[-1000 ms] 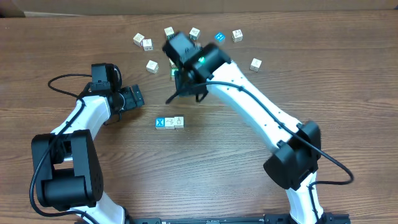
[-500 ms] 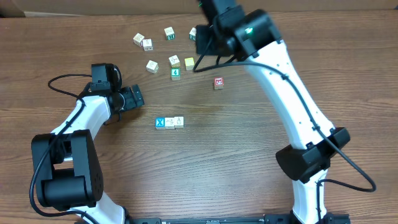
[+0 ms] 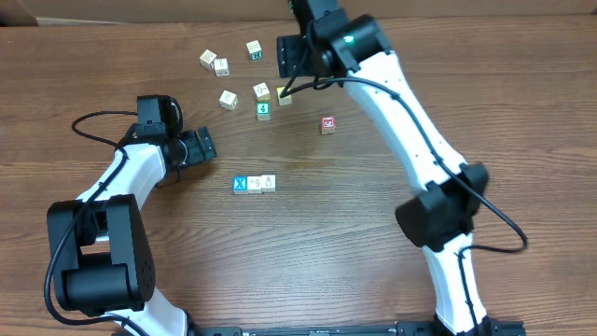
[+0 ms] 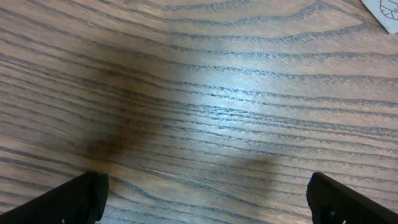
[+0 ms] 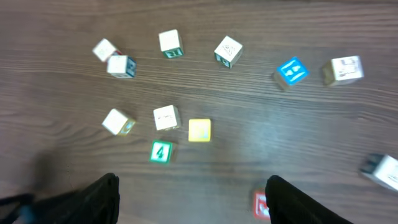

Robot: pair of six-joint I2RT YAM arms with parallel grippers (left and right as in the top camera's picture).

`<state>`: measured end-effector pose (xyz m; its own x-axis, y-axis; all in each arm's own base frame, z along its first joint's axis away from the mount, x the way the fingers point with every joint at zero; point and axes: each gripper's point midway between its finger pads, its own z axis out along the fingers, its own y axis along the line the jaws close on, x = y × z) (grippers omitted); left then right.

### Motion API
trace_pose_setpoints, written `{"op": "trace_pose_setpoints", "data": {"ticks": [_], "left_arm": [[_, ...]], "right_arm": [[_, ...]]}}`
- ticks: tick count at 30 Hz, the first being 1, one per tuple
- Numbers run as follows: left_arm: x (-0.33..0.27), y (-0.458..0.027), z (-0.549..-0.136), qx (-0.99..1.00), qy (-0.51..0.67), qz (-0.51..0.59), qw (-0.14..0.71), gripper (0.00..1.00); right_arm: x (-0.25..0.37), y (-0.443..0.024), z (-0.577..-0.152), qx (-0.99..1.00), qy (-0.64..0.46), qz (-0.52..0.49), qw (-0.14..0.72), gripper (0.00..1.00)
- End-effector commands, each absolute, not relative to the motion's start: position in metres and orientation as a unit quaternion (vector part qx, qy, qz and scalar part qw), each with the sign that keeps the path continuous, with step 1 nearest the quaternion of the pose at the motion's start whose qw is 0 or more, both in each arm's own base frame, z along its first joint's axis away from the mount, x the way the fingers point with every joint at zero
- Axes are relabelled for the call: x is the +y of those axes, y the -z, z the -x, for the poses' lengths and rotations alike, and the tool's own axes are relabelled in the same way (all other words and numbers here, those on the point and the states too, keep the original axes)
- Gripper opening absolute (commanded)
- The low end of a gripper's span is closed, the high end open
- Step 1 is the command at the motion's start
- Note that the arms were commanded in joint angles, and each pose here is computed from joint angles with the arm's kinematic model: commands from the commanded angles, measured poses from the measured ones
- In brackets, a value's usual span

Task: Form a horizontal line
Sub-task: 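Raise the right arm and reach toward the back block cluster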

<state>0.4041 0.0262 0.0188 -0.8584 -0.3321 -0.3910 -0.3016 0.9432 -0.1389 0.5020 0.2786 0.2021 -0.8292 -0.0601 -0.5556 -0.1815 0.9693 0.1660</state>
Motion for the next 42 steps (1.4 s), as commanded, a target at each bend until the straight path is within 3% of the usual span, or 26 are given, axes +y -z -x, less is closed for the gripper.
{"op": "trace_pose_setpoints", "data": {"ticks": [1, 5, 13, 27, 34, 42], "left_arm": [[0.024, -0.013, -0.402, 0.964, 0.041, 0.169, 0.200, 0.99], [0.024, -0.013, -0.402, 0.964, 0.040, 0.169, 0.200, 1.00], [0.024, -0.013, -0.402, 0.964, 0.040, 0.169, 0.200, 1.00], [0.024, -0.013, -0.402, 0.964, 0.041, 0.169, 0.201, 1.00], [0.024, -0.013, -0.402, 0.964, 0.041, 0.169, 0.201, 1.00], [0.024, -0.013, -0.402, 0.964, 0.040, 0.169, 0.200, 1.00]], "right_arm": [[0.295, -0.181, -0.512, 0.947, -0.090, 0.080, 0.296, 0.72], [0.313, -0.157, -0.524, 0.938, -0.055, 0.126, 0.319, 0.59], [0.341, -0.108, -0.538, 0.926, -0.047, 0.181, 0.328, 0.46], [0.356, -0.069, -0.548, 0.923, -0.067, 0.187, 0.329, 0.56], [0.356, -0.058, -0.549, 0.923, -0.068, 0.186, 0.330, 0.49], [0.364, -0.037, -0.544, 0.921, -0.091, 0.195, 0.324, 0.49]]}}
